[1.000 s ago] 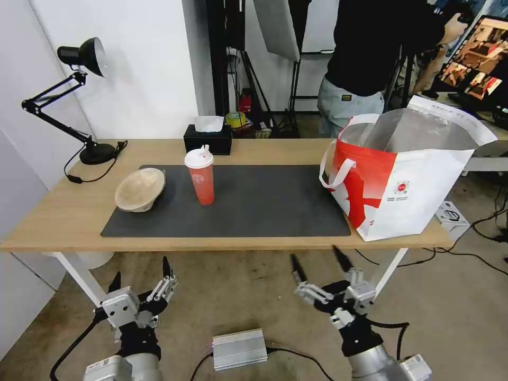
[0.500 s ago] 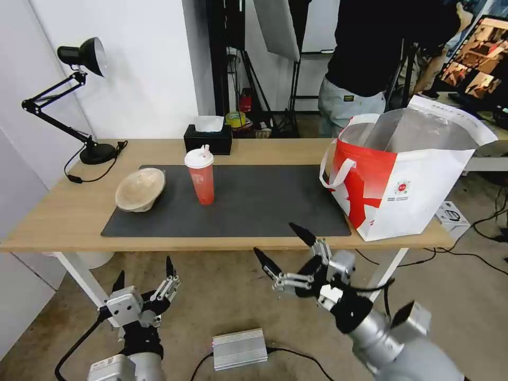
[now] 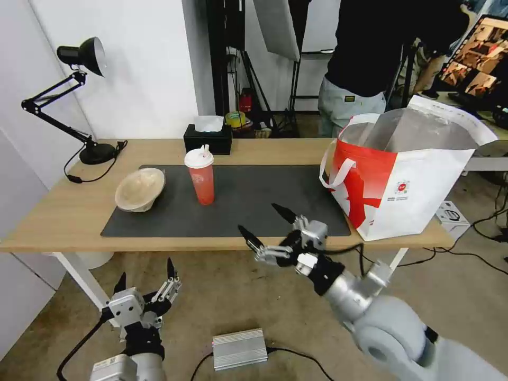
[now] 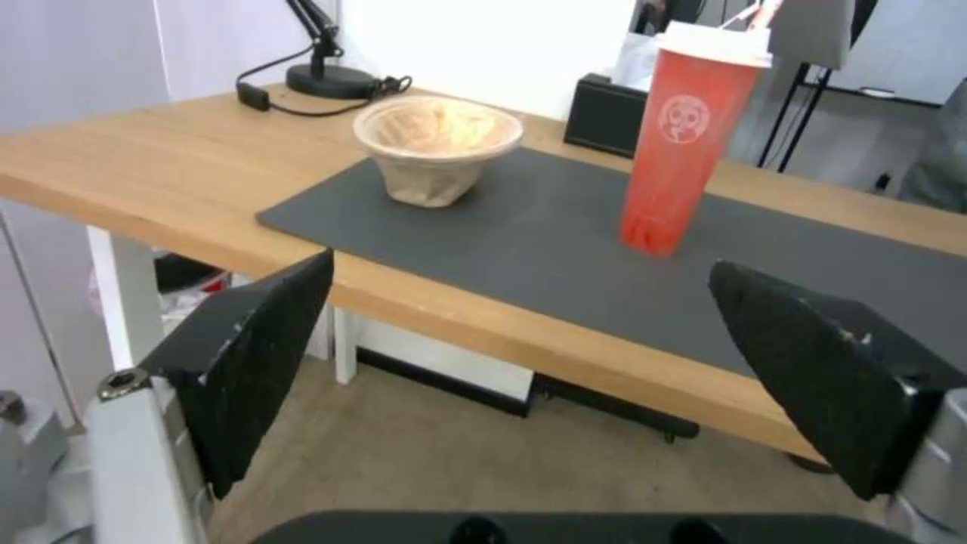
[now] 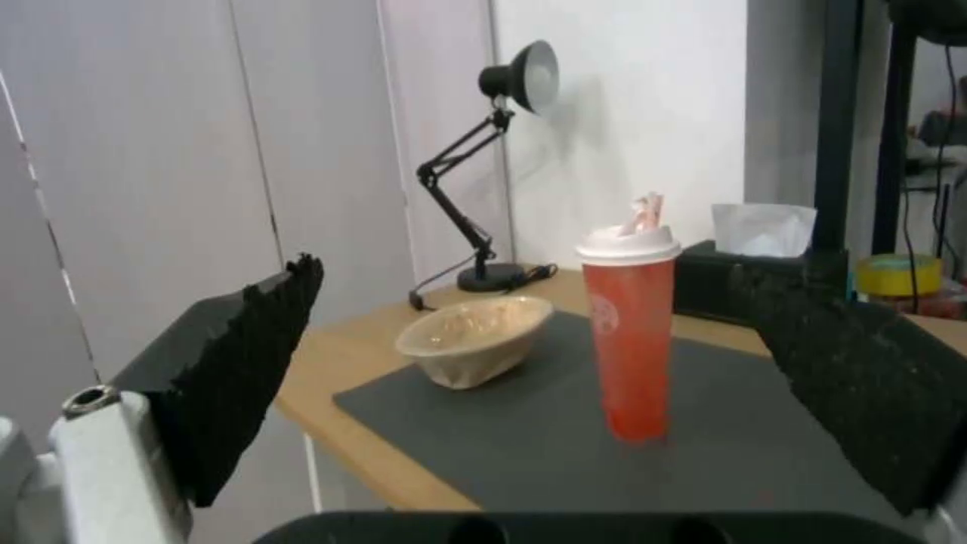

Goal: Pick up the trash from the table and place it into the takeout bag.

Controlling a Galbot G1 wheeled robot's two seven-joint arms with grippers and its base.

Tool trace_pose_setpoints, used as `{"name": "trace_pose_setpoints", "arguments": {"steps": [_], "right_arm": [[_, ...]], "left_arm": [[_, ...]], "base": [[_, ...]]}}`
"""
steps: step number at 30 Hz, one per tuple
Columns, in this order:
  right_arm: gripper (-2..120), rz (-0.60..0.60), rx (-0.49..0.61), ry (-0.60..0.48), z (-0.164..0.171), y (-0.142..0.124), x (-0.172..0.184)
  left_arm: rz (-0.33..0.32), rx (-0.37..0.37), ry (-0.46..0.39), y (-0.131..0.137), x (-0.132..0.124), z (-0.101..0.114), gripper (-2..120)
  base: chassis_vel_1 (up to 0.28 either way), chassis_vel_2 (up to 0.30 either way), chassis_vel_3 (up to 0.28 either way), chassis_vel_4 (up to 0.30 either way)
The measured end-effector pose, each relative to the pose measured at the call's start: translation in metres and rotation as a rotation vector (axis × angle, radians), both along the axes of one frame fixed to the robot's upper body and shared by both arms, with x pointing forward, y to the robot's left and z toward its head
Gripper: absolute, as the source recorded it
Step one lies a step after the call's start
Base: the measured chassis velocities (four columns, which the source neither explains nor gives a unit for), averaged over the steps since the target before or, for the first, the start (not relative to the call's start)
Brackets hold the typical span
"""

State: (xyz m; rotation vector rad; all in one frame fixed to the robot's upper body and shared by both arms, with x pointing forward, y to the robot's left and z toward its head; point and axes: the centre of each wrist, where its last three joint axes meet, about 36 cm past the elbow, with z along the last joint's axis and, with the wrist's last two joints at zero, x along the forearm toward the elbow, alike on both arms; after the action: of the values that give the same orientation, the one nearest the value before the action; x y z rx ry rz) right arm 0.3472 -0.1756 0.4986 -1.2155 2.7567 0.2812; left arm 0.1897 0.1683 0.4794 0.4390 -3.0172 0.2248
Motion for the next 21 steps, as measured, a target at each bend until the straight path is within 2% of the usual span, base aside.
{"name": "trace_pose_setpoints", "arguments": {"steps": [11,17,21], "right_arm": [[100,-0.038,-0.1,0.029,0.006,0.016,0.032],[100,-0.052,-0.129,0.061,0.008,0.023,0.037],[100,-0.071,-0.198,0.08,0.009,0.033,0.036]], "left_arm": [[0.01,0.003,0.012,0.001,-0.002,-0.001,100],[0.021,-0.002,0.016,0.0,-0.002,-0.002,100],[0.027,-0.005,0.021,-0.001,-0.002,-0.003,100]], "base": [[0.0,0.0,0.0,0.0],[0.0,0.0,0.0,0.0],[0.0,0.0,0.0,0.0]]}}
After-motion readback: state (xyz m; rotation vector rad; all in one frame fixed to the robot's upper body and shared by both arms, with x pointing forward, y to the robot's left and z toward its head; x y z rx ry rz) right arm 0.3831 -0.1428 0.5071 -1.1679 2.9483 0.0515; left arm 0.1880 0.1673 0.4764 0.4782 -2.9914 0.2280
